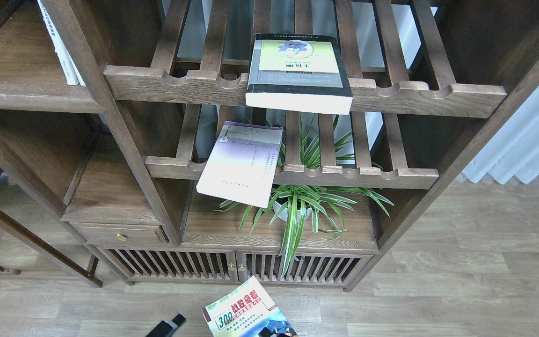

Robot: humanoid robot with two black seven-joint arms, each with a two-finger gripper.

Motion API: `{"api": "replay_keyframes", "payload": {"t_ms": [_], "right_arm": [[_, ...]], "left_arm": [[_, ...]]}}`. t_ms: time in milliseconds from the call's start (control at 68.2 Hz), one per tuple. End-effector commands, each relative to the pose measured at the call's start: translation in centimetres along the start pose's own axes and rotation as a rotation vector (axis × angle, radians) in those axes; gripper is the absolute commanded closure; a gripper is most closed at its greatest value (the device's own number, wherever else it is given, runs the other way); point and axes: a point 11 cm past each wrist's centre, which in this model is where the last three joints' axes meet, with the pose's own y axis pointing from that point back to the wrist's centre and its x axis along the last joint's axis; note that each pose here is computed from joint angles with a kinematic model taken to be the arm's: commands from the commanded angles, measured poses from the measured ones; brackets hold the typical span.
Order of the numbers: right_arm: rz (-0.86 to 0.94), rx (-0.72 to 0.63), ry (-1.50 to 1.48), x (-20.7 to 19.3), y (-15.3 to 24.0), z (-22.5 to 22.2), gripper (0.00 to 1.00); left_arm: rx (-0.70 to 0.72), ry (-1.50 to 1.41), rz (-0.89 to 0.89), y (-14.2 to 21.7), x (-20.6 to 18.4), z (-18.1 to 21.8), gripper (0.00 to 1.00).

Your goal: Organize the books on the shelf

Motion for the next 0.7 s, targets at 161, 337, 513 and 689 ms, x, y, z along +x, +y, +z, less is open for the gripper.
{"api": "replay_keyframes", "payload": {"t_ms": [161,337,513,689], "right_arm": [[-0.01,-0.032,0.002,-0.3,-0.1,1.0,0.95],[-0.029,-0.049,0.002,-0.9,-0.4,1.4,0.95],[-0.032,-0.068,0.004,-1.0,-0.4,2.0,0.95],[-0.029,-0.08,0.003,-0.9,-0.3,2.4,0.95]], "left_arm": [[0.054,0.0,0.016,-0.7,0.5,-1.9,0.04],[0.053,0.014,0.009,-1.0,0.3,-2.2,0.21],[0.06,0.018,0.0,-1.4,0.0,-2.7,0.35],[0.058,0.022,-0.001,-1.4,0.0,-2.7,0.82]]}}
